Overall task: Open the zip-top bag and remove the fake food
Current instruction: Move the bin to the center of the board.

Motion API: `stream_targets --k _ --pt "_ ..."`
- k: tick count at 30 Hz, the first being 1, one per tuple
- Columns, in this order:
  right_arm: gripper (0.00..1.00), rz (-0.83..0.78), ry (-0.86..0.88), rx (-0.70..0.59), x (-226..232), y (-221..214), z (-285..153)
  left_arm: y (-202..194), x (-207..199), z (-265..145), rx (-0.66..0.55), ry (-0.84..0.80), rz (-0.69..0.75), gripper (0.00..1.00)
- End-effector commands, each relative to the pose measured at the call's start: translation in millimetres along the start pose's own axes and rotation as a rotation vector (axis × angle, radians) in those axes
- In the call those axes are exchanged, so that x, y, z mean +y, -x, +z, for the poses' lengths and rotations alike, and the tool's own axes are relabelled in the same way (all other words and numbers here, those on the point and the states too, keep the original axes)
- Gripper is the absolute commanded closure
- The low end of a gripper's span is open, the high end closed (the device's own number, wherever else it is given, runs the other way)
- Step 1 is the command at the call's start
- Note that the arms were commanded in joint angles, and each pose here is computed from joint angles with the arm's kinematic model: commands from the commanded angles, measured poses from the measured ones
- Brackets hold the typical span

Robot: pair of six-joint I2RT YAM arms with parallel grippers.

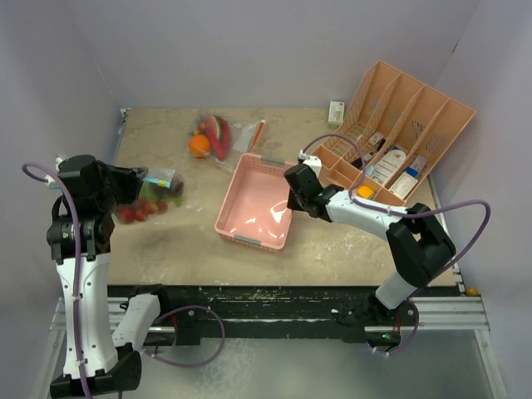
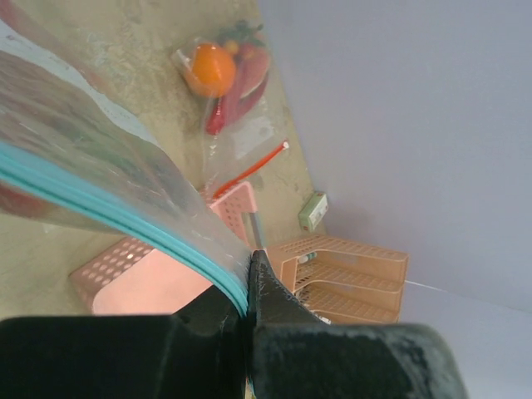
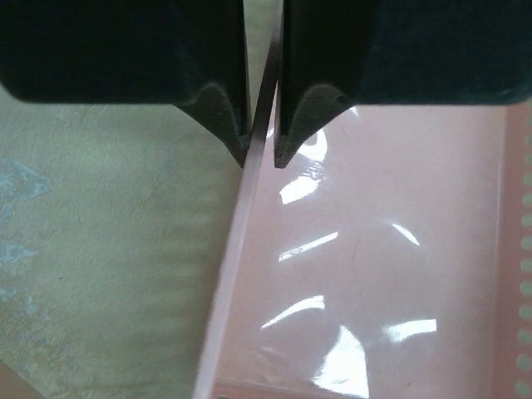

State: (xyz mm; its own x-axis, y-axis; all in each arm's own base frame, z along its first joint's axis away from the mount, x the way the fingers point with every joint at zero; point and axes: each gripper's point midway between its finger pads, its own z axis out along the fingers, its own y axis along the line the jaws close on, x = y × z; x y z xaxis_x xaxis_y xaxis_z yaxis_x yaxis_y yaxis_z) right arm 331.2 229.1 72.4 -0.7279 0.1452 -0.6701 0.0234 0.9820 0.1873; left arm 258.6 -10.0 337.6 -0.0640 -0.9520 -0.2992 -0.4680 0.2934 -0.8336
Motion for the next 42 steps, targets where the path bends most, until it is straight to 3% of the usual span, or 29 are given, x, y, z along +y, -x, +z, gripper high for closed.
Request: stream_targets --k 1,5,19,36,42 --pt "0.88 0.046 0.027 -0.091 21 30 -11 12 -35 -28 -0.048 -0.129 0.026 1.00" --pt "1.00 0.020 0.012 -0.106 36 29 -17 13 -41 -37 -0.049 -0.147 0.016 1.00" --pt "1.00 -0.060 0.229 -0.066 153 -8 -53 15 -64 -66 -0.053 -0.239 0.011 0.99" --pt "1.00 -0.098 0.407 0.019 283 6 -5 19 -60 -72 -0.081 -0.229 -0.010 0.98" --pt "1.00 0.019 0.407 0.044 310 -1 24 26 -54 -75 -0.122 -0.207 -0.027 0.97"
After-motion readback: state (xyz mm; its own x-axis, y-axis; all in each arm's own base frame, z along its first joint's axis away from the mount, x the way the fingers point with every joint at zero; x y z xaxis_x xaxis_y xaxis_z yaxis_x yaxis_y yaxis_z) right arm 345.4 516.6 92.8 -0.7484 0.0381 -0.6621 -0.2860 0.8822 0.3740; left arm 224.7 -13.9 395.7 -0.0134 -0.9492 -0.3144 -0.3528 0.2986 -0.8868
